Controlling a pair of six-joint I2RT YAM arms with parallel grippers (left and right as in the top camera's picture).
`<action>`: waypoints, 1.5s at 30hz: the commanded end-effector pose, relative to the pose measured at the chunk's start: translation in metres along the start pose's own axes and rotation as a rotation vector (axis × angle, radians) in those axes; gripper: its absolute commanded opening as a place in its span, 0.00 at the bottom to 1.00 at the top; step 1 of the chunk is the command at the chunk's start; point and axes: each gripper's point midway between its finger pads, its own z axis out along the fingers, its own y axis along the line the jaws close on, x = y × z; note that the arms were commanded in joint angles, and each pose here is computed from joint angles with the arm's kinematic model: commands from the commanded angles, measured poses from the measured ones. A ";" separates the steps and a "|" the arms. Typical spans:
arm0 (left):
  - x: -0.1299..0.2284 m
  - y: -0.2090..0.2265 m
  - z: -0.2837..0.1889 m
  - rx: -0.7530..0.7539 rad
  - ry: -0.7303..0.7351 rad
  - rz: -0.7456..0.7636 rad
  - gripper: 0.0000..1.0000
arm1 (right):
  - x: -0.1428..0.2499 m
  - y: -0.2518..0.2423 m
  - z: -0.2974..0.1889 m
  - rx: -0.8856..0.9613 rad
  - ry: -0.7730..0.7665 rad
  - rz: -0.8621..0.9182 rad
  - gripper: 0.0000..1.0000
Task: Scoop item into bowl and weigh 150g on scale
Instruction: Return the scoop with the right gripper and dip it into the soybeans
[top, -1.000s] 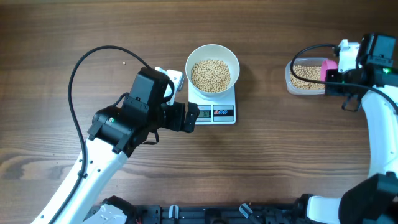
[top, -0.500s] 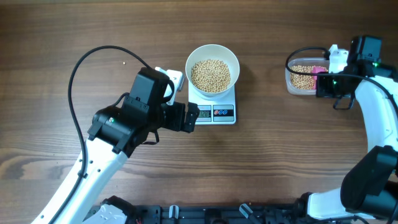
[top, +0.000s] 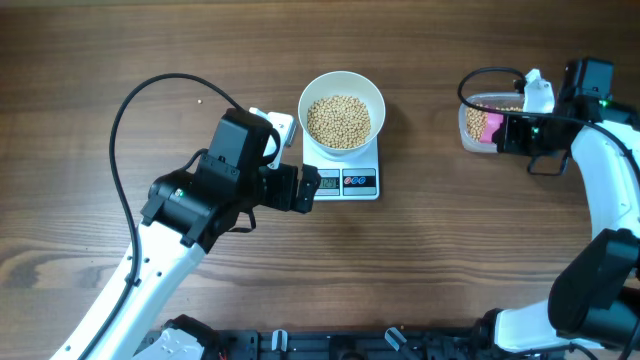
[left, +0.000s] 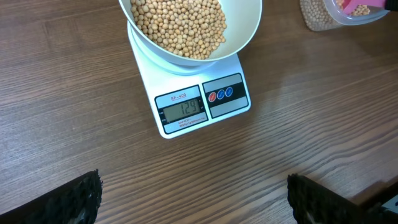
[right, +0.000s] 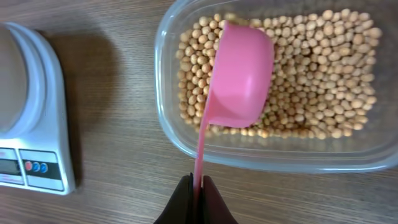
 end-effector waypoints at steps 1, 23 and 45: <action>-0.001 -0.004 0.000 0.012 -0.001 0.003 1.00 | 0.003 0.015 0.003 -0.090 0.008 0.035 0.04; -0.001 -0.004 0.000 0.012 -0.001 0.003 1.00 | 0.007 -0.056 -0.036 -0.499 -0.149 0.484 0.04; -0.001 -0.004 0.000 0.012 -0.001 0.003 1.00 | -0.010 -0.035 -0.081 -0.810 -0.307 0.500 0.04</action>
